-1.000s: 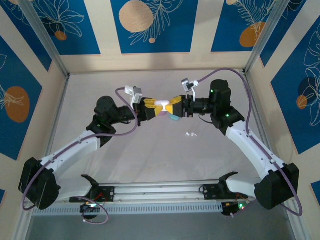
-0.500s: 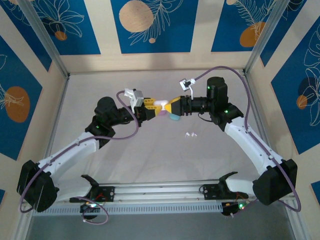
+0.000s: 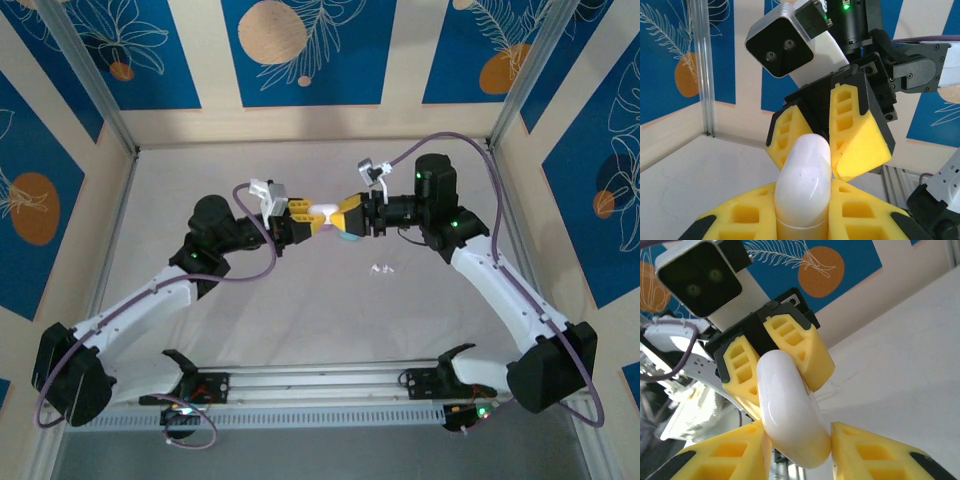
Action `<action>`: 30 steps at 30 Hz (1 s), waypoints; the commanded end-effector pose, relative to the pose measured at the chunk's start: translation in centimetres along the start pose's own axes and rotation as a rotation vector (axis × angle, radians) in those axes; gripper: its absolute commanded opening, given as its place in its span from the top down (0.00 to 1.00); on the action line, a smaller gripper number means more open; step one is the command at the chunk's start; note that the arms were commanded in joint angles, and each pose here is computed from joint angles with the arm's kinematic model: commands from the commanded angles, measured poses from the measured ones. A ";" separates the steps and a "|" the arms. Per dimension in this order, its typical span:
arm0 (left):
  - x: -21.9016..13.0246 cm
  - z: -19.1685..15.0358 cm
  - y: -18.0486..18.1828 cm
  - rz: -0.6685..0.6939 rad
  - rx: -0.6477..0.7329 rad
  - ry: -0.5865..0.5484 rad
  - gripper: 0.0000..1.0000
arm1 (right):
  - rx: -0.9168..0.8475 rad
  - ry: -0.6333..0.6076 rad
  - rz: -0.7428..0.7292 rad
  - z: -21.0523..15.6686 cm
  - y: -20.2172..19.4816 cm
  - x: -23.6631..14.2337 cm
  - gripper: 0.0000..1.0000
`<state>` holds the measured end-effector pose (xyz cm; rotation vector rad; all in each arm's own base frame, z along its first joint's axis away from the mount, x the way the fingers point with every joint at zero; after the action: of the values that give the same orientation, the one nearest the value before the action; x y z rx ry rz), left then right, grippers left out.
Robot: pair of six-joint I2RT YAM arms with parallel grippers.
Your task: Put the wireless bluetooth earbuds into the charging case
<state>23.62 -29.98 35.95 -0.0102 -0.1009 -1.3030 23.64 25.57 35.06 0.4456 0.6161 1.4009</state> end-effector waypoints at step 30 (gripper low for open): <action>-0.6 0.7 -3.9 -0.157 0.043 0.016 0.50 | -0.325 -0.008 0.039 0.2 2.1 -0.4 0.86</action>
<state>21.22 -30.52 35.44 0.0114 -0.0686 -1.4115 22.28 25.67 35.49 0.2043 0.4000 1.4870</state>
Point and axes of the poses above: each hand's point on the last joint's axis, 136 mm out from that joint toward the fingers, its own x axis out along the fingers, its own y axis along the line the jaws close on, z = x × y, the point moved 1 cm from there along -x, back along the fingers, and after that the axes turned 8 degrees about x, right-handed, at the moved point
